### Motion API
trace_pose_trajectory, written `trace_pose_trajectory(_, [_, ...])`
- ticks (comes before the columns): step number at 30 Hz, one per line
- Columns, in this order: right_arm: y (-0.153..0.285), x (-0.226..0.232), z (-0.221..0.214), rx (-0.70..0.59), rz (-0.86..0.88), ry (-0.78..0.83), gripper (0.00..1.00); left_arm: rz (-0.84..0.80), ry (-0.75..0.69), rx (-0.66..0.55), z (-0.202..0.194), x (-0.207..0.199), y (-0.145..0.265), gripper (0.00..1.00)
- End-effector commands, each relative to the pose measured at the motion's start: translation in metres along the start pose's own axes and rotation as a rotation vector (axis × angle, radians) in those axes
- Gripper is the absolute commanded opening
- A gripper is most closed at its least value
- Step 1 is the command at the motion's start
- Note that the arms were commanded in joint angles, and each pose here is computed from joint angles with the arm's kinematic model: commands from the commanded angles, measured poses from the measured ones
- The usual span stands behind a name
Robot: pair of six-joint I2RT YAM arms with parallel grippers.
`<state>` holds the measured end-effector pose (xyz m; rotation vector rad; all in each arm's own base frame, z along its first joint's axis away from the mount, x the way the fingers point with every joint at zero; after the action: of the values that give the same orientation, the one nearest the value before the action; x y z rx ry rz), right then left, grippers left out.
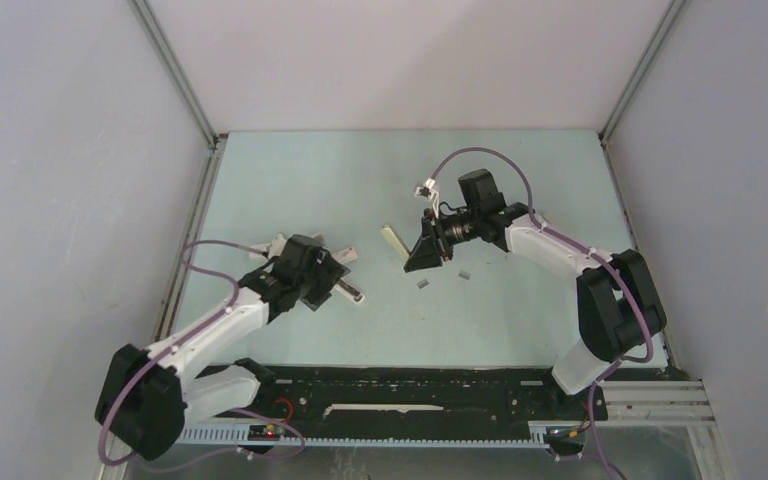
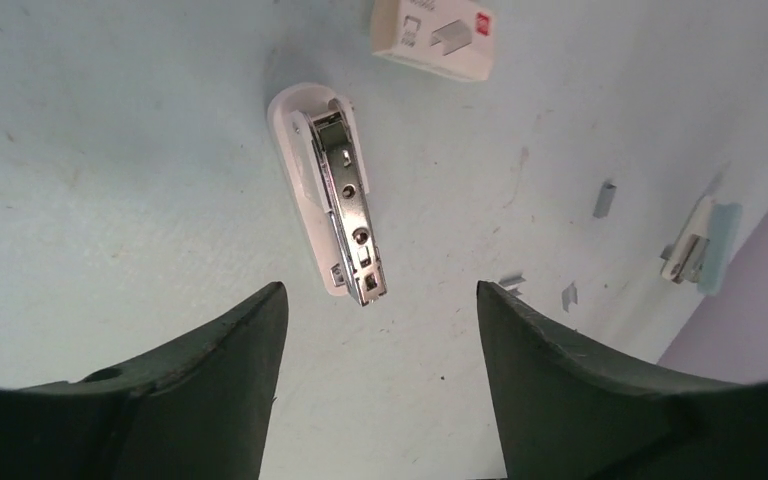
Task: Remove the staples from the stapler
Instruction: Close the stapler at the center of the board.
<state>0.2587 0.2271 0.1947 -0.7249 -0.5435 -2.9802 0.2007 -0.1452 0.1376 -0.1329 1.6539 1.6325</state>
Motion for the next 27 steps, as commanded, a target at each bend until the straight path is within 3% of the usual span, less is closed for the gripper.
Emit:
trace_pose_trajectory(1, [0.001,0.016,0.021,-0.015,-0.003,0.132,0.06,-0.1,-0.203,-0.104,0.019,0.009,0.018,0.78])
trace_pose_trajectory(7, [-0.009,0.021,0.022,0.05,-0.015,0.184,0.06,-0.216,-0.409,-0.22,0.043,0.012,0.051,1.0])
trace_pose_trajectory(13, [-0.027,0.023,0.028,0.148,-0.052,0.271,0.06,-0.15,-0.535,-0.297,0.069,0.015,0.074,1.0])
trace_pose_trajectory(27, [-0.106,0.011,0.033,0.312,-0.303,0.401,0.02,-0.081,-0.423,-0.5,0.122,0.028,0.094,1.0])
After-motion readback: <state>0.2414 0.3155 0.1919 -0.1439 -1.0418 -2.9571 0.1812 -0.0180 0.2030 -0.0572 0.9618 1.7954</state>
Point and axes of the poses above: each gripper's point midway between its finger pads, its own y axis back along the fingers, its own x axis along the line the jaws close on, z = x × y, the point moved 8 cm from there along y, back along the fingers, and after that the axes turned 10 degrees about y, right-handed, at the moved point
